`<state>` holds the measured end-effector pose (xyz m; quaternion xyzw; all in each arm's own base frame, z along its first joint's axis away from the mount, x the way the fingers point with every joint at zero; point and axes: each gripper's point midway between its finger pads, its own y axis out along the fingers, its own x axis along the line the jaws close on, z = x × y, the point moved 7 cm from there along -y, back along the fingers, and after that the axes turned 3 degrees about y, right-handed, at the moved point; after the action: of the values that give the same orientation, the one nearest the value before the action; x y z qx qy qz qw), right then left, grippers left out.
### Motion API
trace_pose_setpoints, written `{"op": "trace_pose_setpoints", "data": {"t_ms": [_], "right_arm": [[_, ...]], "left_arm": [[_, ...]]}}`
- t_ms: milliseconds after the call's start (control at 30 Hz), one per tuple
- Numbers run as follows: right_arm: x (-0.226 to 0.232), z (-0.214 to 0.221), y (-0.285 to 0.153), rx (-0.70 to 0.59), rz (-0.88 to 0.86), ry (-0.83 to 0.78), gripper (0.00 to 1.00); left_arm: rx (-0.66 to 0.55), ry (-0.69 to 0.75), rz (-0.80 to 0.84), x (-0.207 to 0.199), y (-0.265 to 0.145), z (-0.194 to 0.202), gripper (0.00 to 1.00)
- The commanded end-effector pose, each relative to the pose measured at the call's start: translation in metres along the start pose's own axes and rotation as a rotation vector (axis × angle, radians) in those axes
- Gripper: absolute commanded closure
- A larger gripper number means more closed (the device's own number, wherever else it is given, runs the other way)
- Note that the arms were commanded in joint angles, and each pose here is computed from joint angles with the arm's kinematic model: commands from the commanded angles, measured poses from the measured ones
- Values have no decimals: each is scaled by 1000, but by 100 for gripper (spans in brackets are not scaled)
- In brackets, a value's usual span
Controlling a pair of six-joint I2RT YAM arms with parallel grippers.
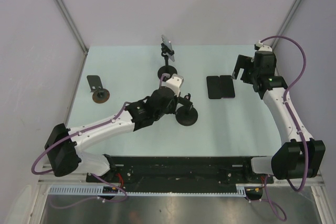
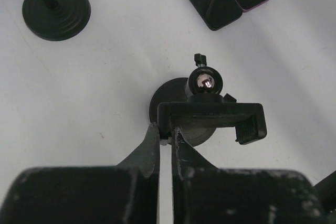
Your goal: Remove the phone from the phone stand
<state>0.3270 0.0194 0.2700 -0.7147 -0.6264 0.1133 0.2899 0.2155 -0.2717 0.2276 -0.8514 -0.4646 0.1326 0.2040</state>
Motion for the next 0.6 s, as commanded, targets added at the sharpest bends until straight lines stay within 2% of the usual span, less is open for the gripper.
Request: {"op": "trace_pose_setpoints", "data": {"t_ms": [0, 133, 333, 367, 567], "right_arm": [[4, -10, -5, -48, -42, -4, 0], [7, -10, -3, -44, -66, -4, 0], [12, -7, -3, -32, -98, -14, 0], [14, -7, -4, -30, -103, -18, 0], [22, -3, -4, -23, -150, -36, 0]], "left_arm": [[-105, 22, -93, 20, -18, -30, 100], [-136, 13, -143, 49, -27, -38, 99], [-171, 2, -286, 119, -44, -45, 100], [-181, -11, -339, 141, -49, -47, 100], [-175, -26, -419, 203, -57, -43, 100]]}}
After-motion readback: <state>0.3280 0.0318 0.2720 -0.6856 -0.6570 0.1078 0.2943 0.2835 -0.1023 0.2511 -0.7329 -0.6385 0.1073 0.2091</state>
